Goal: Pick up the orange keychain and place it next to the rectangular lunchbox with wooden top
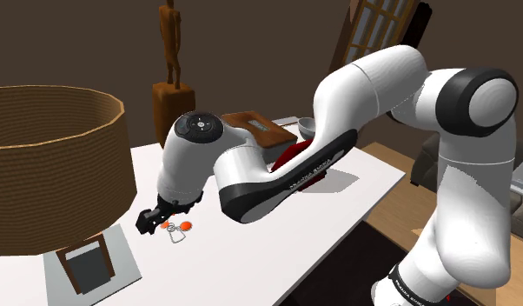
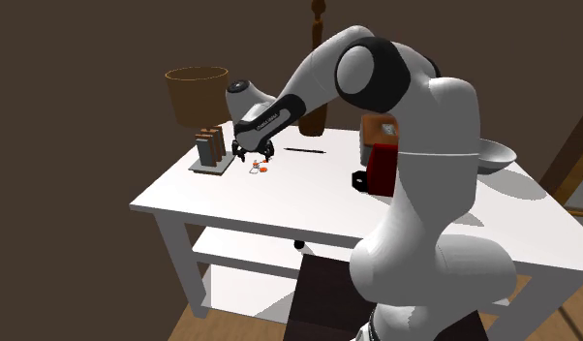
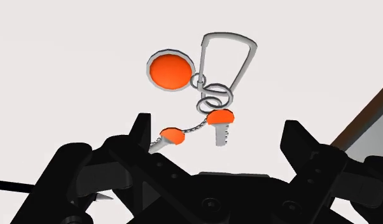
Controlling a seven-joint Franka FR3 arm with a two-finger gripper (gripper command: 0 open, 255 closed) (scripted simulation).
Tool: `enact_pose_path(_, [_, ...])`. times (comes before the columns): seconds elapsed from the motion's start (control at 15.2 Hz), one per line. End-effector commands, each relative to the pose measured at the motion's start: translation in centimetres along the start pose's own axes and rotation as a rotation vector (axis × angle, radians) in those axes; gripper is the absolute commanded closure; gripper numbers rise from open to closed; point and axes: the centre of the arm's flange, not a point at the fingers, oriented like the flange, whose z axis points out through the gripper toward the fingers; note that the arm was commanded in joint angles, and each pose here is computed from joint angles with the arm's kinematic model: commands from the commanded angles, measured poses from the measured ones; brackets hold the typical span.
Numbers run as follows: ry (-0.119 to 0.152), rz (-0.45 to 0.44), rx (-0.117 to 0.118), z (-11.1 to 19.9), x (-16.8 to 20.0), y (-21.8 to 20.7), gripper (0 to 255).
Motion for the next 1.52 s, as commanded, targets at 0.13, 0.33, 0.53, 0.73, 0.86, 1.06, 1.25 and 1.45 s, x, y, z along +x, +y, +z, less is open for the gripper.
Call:
enact_pose_path(0.13, [0.000, 0.000, 0.000, 2.0, 0.1, -0.1, 0])
enact_pose_path(0.33, [0.000, 0.000, 0.000, 2.0, 0.1, -0.1, 0])
enact_pose_path(0.53, [0.000, 0.000, 0.000, 2.0, 0.1, -0.1, 0])
enact_pose_path(0.73, [0.000, 0.000, 0.000, 2.0, 0.1, -0.1, 255])
enact_pose_path(0.86, [0.000, 0.000, 0.000, 1.5, 0.1, 0.2, 255])
enact_pose_path(1.06, [0.000, 0.000, 0.000, 1.9, 0.1, 0.3, 255])
enact_pose_path(1.25, [0.000, 0.000, 0.000, 2.0, 0.1, -0.1, 255])
enact_pose_path(1.45, [0.000, 0.000, 0.000, 0.5, 0.7, -0.1, 255])
